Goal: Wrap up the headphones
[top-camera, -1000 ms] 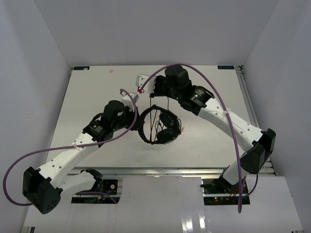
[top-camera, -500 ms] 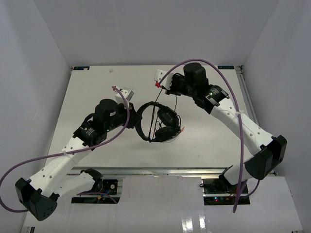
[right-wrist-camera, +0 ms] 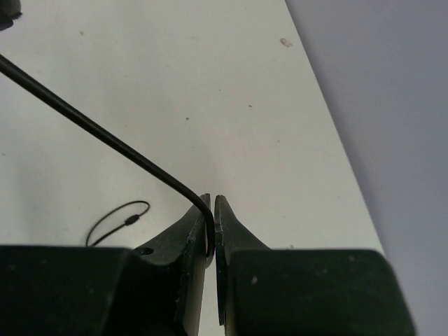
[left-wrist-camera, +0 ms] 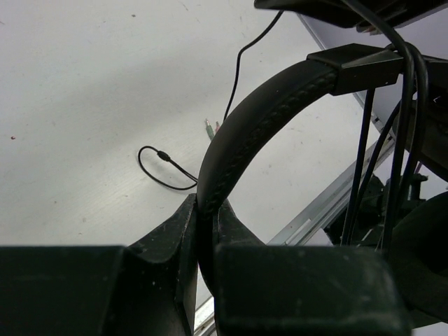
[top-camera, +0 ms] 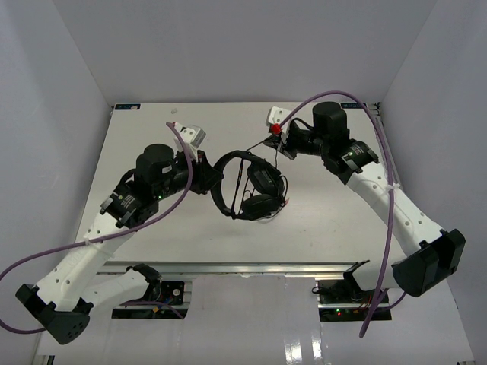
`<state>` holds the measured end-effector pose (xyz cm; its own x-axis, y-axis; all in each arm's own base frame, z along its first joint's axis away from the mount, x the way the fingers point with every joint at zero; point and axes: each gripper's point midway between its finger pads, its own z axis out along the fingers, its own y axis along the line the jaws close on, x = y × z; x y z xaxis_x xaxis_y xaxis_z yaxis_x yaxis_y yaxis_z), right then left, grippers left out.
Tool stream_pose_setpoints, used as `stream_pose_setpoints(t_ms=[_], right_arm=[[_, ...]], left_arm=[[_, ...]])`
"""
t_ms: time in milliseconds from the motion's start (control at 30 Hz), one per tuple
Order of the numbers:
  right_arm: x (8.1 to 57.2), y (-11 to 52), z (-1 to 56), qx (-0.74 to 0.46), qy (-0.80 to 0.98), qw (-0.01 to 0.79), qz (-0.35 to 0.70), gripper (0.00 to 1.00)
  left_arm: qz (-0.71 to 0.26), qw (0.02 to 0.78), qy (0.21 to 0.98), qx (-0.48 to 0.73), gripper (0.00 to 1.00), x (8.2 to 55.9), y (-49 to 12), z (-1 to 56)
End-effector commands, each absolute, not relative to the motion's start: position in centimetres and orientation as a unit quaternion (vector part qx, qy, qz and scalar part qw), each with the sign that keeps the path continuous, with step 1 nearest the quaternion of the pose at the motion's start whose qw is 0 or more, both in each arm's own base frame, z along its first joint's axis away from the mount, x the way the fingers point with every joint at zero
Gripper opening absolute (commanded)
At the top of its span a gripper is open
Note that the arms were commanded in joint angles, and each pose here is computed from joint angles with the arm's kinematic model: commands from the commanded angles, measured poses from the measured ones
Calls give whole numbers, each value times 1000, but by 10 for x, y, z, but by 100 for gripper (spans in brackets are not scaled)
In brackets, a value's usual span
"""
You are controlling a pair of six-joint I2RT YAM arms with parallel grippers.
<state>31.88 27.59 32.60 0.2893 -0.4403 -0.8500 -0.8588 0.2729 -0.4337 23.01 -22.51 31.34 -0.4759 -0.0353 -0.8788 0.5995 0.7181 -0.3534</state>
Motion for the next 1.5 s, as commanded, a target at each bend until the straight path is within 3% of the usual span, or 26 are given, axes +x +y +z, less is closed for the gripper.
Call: stream_pose_setpoints(t_ms=[0, 267, 467, 1000, 1467], right_arm=[[295, 281, 338, -524, 570, 556, 303, 12], [277, 292, 323, -480, 567, 510, 433, 12], [281, 306, 277, -438, 587, 472, 491, 13], [271, 326, 201, -452, 578, 425, 530, 20], [234, 325, 162, -479, 577, 383, 540, 15]], left_arm=[[-399, 501, 747, 176, 0, 214, -236, 373], [-438, 517, 717, 160, 0, 207, -238, 425], [-437, 526, 715, 144, 0, 214, -238, 445], [-452, 551, 695, 98, 0, 228, -238, 490], [-392, 634, 665, -39, 0, 261, -193, 536]])
